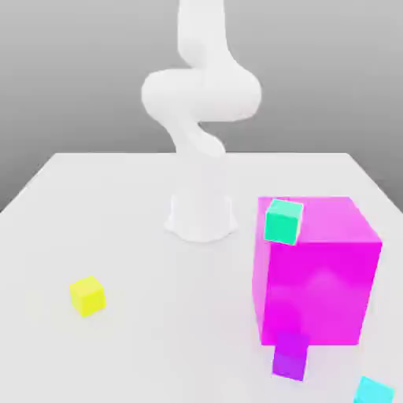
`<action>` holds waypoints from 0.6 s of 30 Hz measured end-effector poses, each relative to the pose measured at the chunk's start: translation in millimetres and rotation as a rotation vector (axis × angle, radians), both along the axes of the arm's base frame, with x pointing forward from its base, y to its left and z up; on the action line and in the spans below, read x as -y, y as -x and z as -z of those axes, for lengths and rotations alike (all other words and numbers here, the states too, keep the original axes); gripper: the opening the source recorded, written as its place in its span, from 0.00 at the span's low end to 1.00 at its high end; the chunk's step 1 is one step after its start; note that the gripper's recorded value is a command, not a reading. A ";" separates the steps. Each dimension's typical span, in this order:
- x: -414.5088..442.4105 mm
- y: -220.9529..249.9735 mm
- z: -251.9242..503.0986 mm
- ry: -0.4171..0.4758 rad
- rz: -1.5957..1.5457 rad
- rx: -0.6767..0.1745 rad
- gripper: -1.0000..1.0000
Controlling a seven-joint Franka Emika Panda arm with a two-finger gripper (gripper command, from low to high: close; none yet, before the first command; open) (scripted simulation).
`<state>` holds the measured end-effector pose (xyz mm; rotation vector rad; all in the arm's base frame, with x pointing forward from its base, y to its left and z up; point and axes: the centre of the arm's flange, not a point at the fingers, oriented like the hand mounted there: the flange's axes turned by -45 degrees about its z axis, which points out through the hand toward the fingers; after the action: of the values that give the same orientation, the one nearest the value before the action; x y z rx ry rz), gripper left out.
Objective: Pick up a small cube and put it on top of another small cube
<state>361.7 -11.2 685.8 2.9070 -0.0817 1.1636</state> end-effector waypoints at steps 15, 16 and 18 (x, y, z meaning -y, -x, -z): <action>183.9 -9.5 374.7 -0.178 0.561 -0.529 0.50; 191.6 4.1 398.8 -0.203 0.598 -0.563 0.50; 201.1 32.3 440.7 -0.253 0.664 -0.625 0.50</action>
<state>329.4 -212.3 245.1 2.8894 -1.1310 0.1454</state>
